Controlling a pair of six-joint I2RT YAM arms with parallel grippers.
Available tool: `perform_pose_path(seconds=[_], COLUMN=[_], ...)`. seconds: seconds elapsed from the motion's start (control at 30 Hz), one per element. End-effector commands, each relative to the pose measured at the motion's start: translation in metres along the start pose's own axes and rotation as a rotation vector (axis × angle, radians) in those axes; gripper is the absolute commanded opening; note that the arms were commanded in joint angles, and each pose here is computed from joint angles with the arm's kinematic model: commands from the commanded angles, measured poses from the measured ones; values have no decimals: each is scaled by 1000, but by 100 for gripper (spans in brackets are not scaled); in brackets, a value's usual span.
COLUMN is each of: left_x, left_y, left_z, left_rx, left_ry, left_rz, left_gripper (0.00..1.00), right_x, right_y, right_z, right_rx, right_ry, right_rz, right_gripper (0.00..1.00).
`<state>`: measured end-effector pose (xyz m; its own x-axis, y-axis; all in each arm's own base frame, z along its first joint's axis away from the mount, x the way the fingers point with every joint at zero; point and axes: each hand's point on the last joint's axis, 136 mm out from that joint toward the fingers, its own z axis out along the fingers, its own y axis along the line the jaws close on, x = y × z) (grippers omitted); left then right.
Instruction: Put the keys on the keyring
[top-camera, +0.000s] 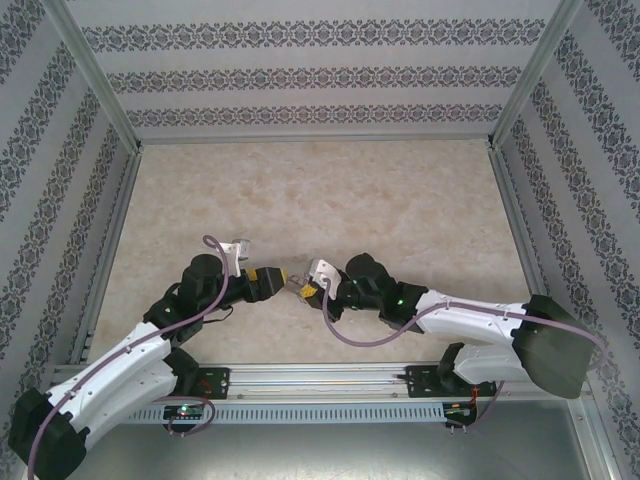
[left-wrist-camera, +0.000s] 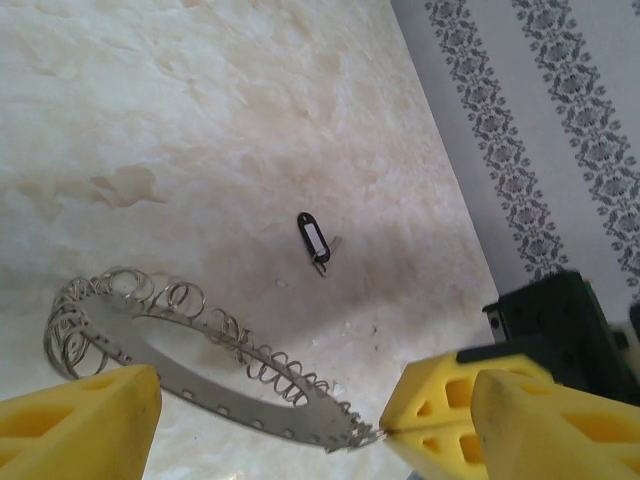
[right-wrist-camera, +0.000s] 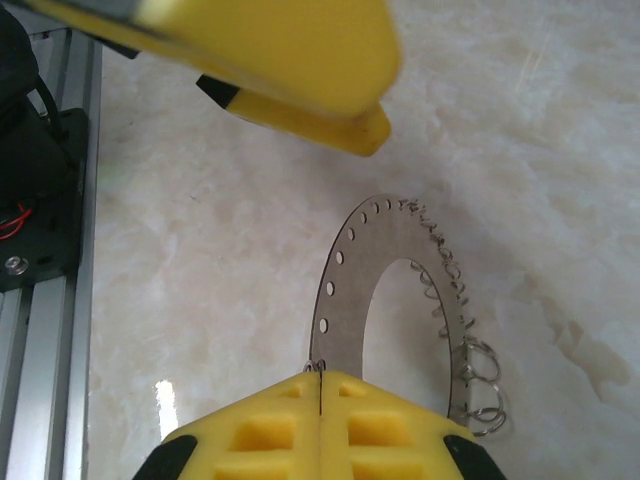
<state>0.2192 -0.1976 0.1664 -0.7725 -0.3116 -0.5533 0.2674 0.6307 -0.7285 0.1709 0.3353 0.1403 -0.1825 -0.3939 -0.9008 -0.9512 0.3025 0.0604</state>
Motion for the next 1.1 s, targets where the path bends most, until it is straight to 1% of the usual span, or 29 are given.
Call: perform_pose_path(seconds=[0.0, 0.13, 0.33, 0.63, 0.8, 0.87, 1.0, 1.07], left_x=[-3, 6, 15, 13, 15, 17, 21, 22], left_y=[14, 28, 41, 35, 39, 41, 41, 41], left_z=[-2, -2, -10, 9, 12, 14, 20, 23], left_rx=[-87, -155, -237, -172, -177, -174, -149, -144], left_ry=[-4, 23, 57, 59, 59, 61, 67, 73], left_rz=[-96, -138, -167, -215, -228, -244, -280, -287], left_gripper=[79, 75, 75, 75, 74, 73, 65, 63], right_x=[-22, -15, -14, -9, -7, -7, -7, -7], right_y=[-2, -3, -6, 1, 3, 2, 1, 1], right_z=[3, 11, 15, 18, 16, 16, 20, 21], right_rx=[42, 60, 81, 62, 58, 61, 66, 71], right_ry=[-129, -119, -125, -114, -114, -115, -106, -105], right_rz=[-91, -99, -103, -125, -137, -138, -145, -149], right_gripper=[0, 0, 0, 0, 0, 0, 0, 0])
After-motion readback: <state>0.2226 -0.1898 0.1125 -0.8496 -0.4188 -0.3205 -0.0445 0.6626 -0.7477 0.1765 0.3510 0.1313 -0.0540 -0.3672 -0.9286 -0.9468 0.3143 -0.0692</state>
